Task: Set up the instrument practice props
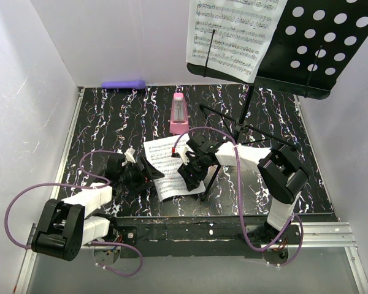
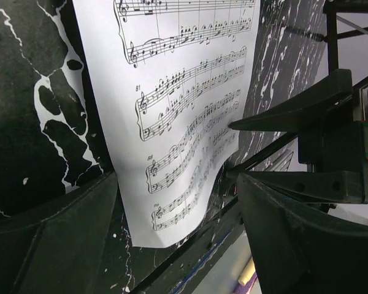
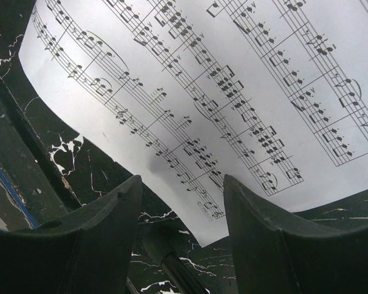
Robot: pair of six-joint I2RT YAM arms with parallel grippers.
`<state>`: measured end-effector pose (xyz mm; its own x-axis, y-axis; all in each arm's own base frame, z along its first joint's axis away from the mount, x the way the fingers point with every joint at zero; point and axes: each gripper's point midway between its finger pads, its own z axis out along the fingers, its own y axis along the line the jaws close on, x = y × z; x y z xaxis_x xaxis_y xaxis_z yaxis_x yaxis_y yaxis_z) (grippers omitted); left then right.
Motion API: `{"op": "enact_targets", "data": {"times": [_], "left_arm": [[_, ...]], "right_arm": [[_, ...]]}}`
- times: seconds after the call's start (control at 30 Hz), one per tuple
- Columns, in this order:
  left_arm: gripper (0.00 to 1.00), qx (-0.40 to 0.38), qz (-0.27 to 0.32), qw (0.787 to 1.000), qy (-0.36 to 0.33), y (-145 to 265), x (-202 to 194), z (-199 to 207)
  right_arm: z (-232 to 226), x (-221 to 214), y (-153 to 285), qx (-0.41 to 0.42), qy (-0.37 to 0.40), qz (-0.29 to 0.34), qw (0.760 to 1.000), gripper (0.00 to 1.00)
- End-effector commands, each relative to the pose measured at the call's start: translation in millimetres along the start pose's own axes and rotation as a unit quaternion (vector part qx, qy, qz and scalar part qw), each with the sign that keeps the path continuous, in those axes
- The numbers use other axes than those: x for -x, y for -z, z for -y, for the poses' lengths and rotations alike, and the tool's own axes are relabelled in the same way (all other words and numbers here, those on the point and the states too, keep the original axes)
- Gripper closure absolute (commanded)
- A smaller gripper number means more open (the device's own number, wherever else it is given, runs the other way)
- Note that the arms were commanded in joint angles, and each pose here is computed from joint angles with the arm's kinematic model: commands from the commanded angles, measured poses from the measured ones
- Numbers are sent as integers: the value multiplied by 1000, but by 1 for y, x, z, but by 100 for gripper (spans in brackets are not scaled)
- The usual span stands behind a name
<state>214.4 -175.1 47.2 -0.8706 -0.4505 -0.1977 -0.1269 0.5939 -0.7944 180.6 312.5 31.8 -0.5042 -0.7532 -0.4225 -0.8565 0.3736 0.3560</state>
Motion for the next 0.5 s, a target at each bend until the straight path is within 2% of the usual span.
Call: {"op": "enact_targets", "data": {"times": [0.0,0.13,0.3,0.37,0.47], "left_arm": [[24,-51,-2,999,-10,-1,-4,12],[31,-119,4,993,-22,4,-3,36],[33,-196,19,979,-53,17,1,67],[35,-168,23,984,-51,13,4,60],[47,-79,16,996,-33,3,9,33]], "right_arm": [[-3,7,-1,9,8,0,1000,37],[-3,6,-2,11,8,-3,1000,37],[-4,6,-2,13,8,-4,1000,37],[-3,6,-2,13,8,-4,1000,37],[-4,6,-2,14,9,-5,1000,37]]}}
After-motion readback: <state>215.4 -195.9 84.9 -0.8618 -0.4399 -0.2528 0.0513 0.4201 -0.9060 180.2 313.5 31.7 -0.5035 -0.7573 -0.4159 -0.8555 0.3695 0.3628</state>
